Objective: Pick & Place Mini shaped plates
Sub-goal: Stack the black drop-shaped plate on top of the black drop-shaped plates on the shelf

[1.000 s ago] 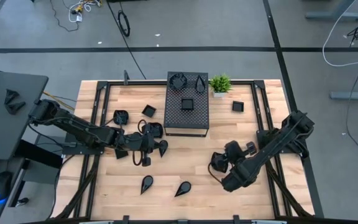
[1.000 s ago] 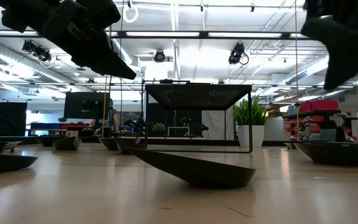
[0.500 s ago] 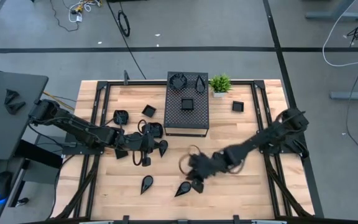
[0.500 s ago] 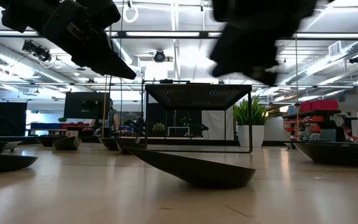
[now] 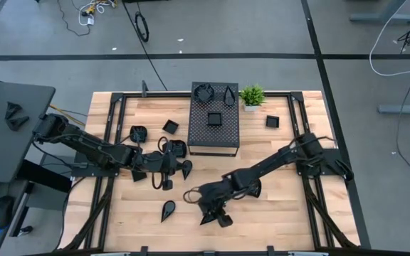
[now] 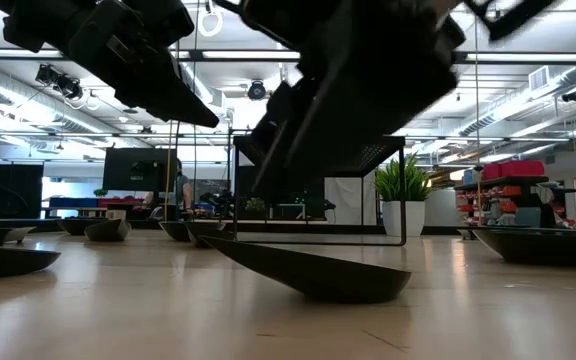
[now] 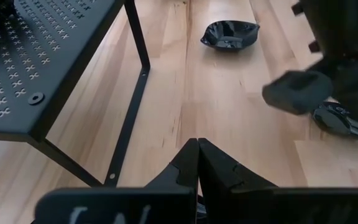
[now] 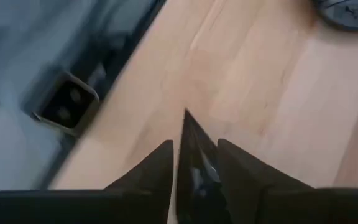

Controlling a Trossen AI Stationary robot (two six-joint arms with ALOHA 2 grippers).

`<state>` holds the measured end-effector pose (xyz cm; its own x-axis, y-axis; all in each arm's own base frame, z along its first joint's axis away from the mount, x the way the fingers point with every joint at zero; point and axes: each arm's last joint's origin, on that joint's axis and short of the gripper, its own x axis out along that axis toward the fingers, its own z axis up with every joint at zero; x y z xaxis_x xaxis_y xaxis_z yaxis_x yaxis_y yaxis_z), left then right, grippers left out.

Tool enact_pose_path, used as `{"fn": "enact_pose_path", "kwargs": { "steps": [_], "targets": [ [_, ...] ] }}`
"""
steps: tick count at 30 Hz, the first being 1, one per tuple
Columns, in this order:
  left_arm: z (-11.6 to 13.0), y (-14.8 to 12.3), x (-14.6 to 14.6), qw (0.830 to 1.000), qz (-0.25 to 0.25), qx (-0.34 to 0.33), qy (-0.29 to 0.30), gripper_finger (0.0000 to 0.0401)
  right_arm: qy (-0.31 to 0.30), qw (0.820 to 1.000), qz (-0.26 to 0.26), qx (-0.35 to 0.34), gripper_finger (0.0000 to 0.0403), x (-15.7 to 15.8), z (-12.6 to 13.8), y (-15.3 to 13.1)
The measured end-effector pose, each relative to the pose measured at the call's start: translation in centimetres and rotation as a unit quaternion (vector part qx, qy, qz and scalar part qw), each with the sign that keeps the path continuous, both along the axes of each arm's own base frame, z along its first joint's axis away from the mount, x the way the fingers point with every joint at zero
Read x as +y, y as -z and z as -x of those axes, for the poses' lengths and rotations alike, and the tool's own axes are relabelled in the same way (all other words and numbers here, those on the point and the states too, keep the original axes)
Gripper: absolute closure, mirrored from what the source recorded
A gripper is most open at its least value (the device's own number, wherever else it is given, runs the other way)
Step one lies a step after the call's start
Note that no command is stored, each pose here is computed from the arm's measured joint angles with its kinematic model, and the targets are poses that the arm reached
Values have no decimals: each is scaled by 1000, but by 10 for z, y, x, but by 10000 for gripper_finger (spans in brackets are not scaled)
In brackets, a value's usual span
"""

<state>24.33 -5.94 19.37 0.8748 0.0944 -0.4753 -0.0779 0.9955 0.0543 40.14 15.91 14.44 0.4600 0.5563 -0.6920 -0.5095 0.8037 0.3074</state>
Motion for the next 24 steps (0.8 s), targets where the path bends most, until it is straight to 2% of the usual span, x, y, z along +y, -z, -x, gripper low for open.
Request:
{"fn": "enact_pose_path", "kwargs": {
  "steps": [3,7,14,24],
  "targets": [
    [0,0,0,1000,-2,-2,-3,389,-24,998,51,-15,280,-1,-6,3],
    [0,0,1,1000,-2,-2,-5,389,-34,995,84,-31,284,-7,-9,5],
    [-1,0,2,1000,-2,-2,-8,389,-71,994,86,-20,298,-10,-8,17],
    [-1,0,2,1000,-2,-2,-8,390,-80,993,92,-12,331,-10,-3,25]
  ]
}}
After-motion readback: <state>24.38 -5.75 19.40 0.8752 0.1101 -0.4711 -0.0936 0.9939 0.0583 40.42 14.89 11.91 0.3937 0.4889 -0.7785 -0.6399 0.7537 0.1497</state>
